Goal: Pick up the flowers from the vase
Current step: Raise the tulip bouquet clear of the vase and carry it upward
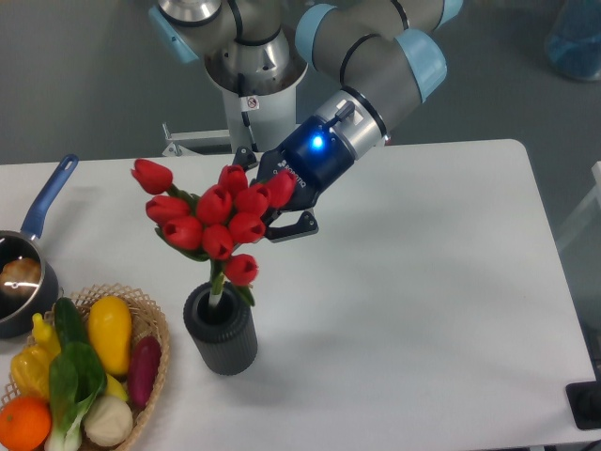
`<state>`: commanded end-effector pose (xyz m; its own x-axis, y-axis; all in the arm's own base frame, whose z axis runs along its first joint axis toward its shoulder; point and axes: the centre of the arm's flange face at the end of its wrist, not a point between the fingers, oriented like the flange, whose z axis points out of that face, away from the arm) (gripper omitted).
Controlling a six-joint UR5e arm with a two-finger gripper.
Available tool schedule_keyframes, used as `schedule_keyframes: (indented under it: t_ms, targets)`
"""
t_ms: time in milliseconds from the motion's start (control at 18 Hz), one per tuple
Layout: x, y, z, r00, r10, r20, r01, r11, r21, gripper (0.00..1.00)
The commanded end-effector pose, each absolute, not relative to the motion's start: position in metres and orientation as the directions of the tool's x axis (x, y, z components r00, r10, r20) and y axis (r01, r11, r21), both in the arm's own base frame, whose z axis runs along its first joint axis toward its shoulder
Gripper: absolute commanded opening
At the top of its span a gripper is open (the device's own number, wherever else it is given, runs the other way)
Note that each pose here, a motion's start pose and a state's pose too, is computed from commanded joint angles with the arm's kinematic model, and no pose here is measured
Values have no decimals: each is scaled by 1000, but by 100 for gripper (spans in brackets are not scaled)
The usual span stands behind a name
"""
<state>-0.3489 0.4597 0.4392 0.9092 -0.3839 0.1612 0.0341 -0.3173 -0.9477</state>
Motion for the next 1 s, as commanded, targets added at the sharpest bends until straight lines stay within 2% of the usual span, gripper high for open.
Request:
schedule_keyframes:
  t_ms: [1000]
  targets:
    - [-371, 436, 471, 922, -353, 162, 82, -230, -970, 33]
